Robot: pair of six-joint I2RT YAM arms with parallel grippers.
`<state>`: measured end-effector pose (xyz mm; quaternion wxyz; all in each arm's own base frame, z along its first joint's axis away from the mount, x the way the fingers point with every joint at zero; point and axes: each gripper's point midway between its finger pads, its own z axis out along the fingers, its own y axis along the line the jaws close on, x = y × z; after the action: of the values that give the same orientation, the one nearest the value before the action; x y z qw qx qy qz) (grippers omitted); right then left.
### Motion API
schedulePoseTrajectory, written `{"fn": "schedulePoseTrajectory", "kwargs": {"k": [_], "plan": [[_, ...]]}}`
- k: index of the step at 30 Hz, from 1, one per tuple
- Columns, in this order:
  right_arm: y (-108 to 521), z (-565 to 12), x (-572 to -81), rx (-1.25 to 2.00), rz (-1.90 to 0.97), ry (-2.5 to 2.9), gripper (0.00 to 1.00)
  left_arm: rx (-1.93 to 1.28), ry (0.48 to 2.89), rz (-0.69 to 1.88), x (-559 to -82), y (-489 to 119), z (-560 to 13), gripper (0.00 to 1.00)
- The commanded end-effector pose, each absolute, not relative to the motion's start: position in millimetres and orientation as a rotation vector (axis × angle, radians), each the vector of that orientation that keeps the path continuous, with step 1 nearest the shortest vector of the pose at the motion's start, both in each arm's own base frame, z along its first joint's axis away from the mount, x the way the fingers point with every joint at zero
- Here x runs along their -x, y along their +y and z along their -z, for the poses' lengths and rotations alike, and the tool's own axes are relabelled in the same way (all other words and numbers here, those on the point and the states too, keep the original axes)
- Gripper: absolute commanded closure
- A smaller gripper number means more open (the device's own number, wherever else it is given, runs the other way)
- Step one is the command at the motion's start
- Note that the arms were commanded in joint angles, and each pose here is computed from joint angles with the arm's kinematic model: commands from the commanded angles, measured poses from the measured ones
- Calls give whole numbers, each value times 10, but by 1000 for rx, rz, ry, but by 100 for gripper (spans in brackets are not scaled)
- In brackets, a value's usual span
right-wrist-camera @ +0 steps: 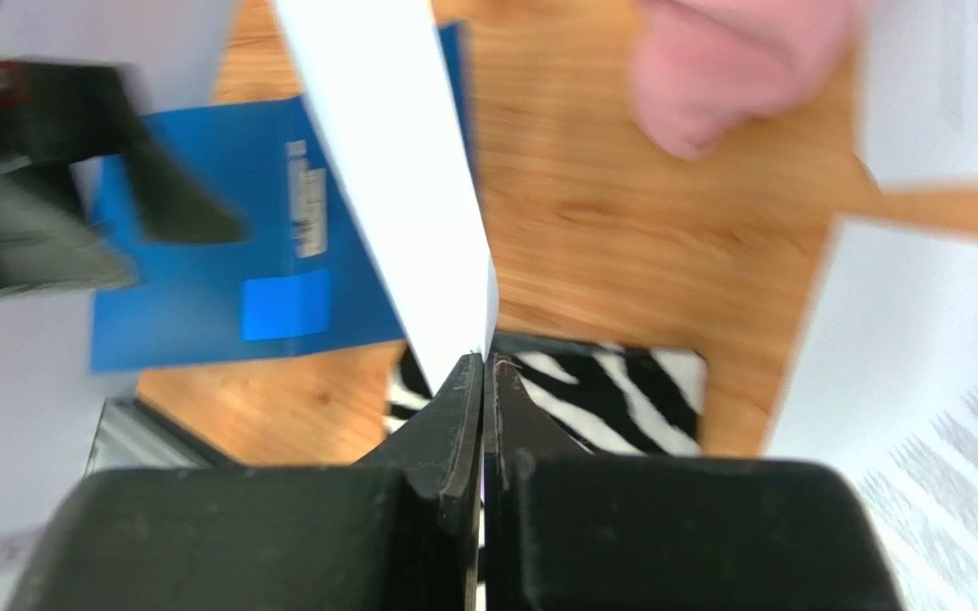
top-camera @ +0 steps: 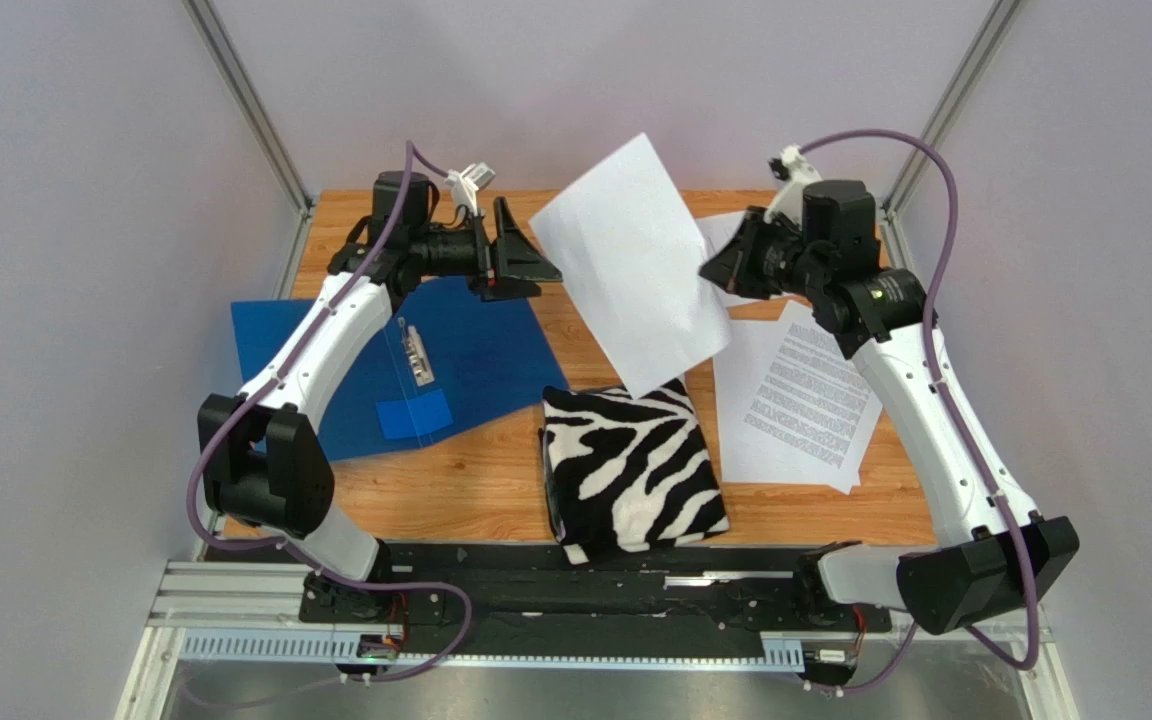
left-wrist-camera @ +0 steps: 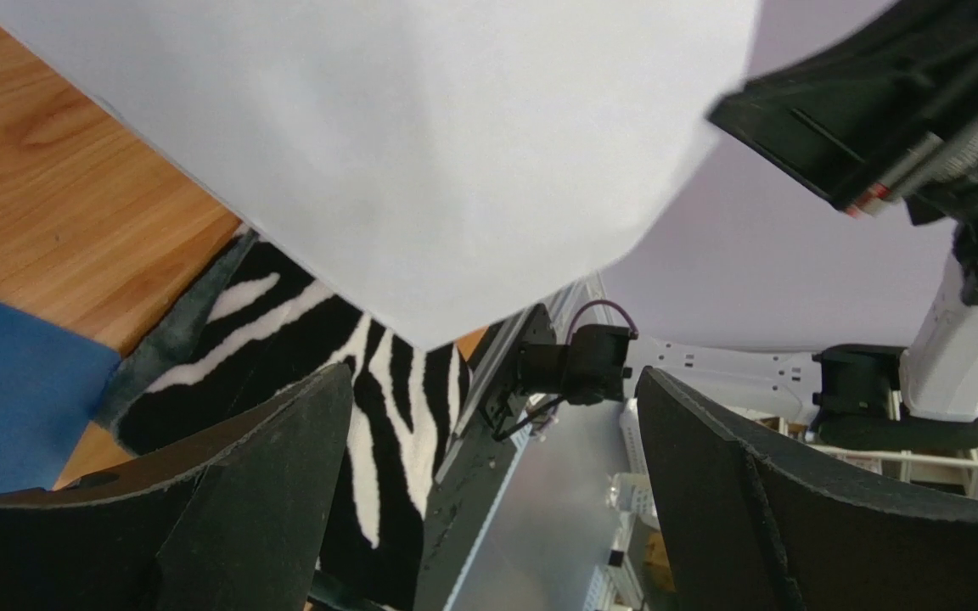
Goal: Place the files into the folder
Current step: Pass from the right arm to the left
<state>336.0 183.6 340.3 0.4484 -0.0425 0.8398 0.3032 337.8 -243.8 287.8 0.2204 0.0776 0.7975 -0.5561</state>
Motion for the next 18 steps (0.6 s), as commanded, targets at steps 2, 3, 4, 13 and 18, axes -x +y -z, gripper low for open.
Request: {"fn": "schedulePoseTrajectory", "kwargs": {"k": [2, 3, 4, 13, 18], "plan": [[937, -2906, -3460, -282, -634, 2098, 99, -232, 2242, 1550, -3403, -2773, -2619, 11], [793, -2739, -3439, -335, -601, 2126, 99, -228, 2252, 1554, -3413, -2855, -2560, 11], [464, -2440, -3394, -469, -537, 2174, 99, -192, 2282, 1571, -3457, -2951, -2451, 11], [-725, -1194, -3233, -911, -263, 2328, 100, -347, 2294, 1702, -3424, -4063, -2441, 16], [-998, -855, -3238, -968, -159, 2429, 100, -407, 2328, 1727, -3405, -4412, -2292, 16]]}}
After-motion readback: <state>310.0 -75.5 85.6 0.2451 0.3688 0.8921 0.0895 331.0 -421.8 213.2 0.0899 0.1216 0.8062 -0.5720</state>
